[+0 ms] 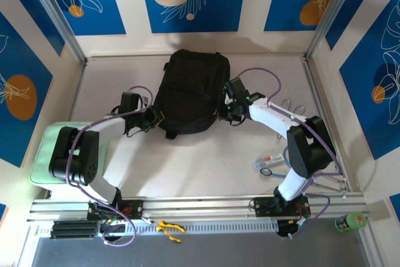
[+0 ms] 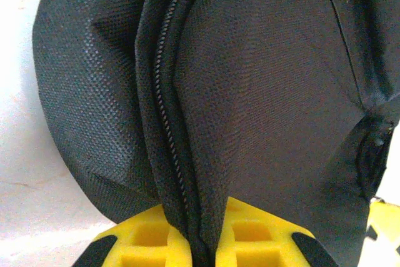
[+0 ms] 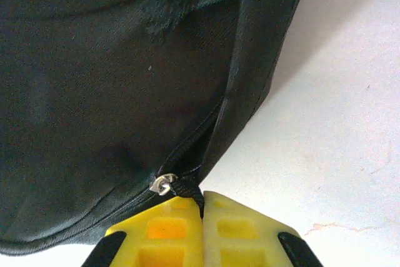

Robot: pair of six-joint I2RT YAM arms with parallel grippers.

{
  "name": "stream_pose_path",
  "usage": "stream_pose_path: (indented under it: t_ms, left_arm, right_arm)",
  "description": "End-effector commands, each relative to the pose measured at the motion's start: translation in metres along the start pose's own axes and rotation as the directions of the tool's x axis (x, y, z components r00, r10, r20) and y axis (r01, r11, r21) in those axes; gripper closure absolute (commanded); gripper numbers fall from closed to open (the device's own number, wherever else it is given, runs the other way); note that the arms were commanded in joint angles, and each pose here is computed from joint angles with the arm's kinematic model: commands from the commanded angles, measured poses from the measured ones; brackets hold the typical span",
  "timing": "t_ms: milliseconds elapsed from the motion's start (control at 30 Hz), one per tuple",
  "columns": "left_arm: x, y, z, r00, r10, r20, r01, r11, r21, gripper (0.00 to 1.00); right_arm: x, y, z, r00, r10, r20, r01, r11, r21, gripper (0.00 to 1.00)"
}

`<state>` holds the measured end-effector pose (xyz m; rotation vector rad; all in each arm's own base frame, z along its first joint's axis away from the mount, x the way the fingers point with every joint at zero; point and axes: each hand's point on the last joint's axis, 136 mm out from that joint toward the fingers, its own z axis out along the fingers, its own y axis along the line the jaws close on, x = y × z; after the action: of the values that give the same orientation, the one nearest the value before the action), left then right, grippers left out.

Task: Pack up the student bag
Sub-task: Zip the student bag at the top-center of the table.

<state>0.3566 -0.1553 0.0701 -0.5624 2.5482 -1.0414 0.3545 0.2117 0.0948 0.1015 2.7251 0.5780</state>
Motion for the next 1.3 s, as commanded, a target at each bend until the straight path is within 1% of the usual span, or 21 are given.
stream_pose_path:
  t_ms: [0,167,233,300,367,500,633,700,733,767,800,833,933,1000,1100,1167,1267]
  left_arm:
    - [0.018,0.022,-0.007,0.995,0.050,-0.089,-0.058,0.994,-0.091,0.96]
    - [0.026,0.025,-0.006,0.985,0.093,-0.146,-0.106,0.990,-0.091,0.96]
    - [0.028,0.025,-0.005,0.981,0.101,-0.163,-0.116,0.989,-0.087,0.96]
    - [0.028,0.024,-0.004,0.980,0.101,-0.172,-0.117,0.990,-0.084,0.96]
    - [0.027,0.023,-0.003,0.979,0.105,-0.174,-0.120,0.990,-0.076,0.97]
    - [0.027,0.020,-0.002,0.977,0.113,-0.183,-0.128,0.989,-0.069,0.97]
    - [0.029,0.022,-0.002,0.973,0.119,-0.198,-0.136,0.988,-0.074,0.97]
    - [0.030,0.023,-0.005,0.973,0.124,-0.197,-0.143,0.986,-0.087,0.97]
    - [0.030,0.023,-0.008,0.972,0.129,-0.195,-0.149,0.984,-0.094,0.94]
    - [0.029,0.022,-0.011,0.973,0.137,-0.188,-0.158,0.982,-0.101,0.88]
    - [0.028,0.023,-0.016,0.973,0.145,-0.182,-0.169,0.978,-0.121,0.76]
    - [0.026,0.023,-0.023,0.973,0.161,-0.168,-0.186,0.972,-0.145,0.67]
    - [0.018,0.017,-0.047,0.967,0.225,-0.119,-0.246,0.947,-0.208,0.54]
    - [0.011,0.009,-0.065,0.954,0.287,-0.086,-0.300,0.921,-0.250,0.49]
    - [0.007,-0.013,-0.081,0.915,0.400,-0.052,-0.399,0.880,-0.259,0.45]
    - [0.010,-0.033,-0.081,0.878,0.476,-0.045,-0.474,0.853,-0.220,0.43]
    - [0.024,-0.064,-0.067,0.807,0.588,-0.049,-0.589,0.798,-0.130,0.40]
  right_arm:
    - [-0.005,-0.015,0.000,0.998,0.007,-0.068,-0.002,0.998,0.063,1.00]
    - [-0.020,-0.022,0.005,0.995,0.044,-0.085,-0.034,0.993,0.117,1.00]
    - [-0.025,-0.027,0.006,0.993,0.073,-0.093,-0.057,0.985,0.162,1.00]
    - [-0.029,-0.031,0.006,0.990,0.099,-0.102,-0.075,0.974,0.212,1.00]
    - [-0.033,-0.030,0.007,0.988,0.109,-0.105,-0.082,0.969,0.232,1.00]
    - [-0.043,-0.022,0.009,0.991,0.082,-0.105,-0.054,0.968,0.244,1.00]
    - [-0.052,-0.023,0.011,0.994,0.043,-0.102,-0.009,0.949,0.316,1.00]
    - [-0.056,-0.021,0.009,0.995,0.032,-0.092,-0.001,0.947,0.320,1.00]
    - [-0.056,-0.016,0.008,0.996,0.016,-0.092,0.011,0.956,0.294,1.00]
    - [-0.055,-0.009,0.008,0.995,-0.003,-0.099,0.029,0.965,0.262,1.00]
    - [-0.052,-0.001,0.008,0.994,-0.029,-0.106,0.052,0.975,0.218,1.00]
    - [-0.048,0.010,0.006,0.992,-0.057,-0.114,0.075,0.984,0.164,1.00]
    - [-0.028,0.037,0.004,0.981,-0.103,-0.167,0.101,0.995,-0.019,1.00]
    - [-0.018,0.049,-0.001,0.977,-0.105,-0.186,0.084,0.989,-0.119,1.00]
    - [-0.011,0.059,-0.009,0.976,-0.109,-0.188,0.071,0.978,-0.198,1.00]
    - [-0.009,0.065,-0.016,0.976,-0.117,-0.182,0.070,0.967,-0.245,1.00]
    - [-0.010,0.068,-0.022,0.977,-0.113,-0.181,0.057,0.956,-0.288,1.00]
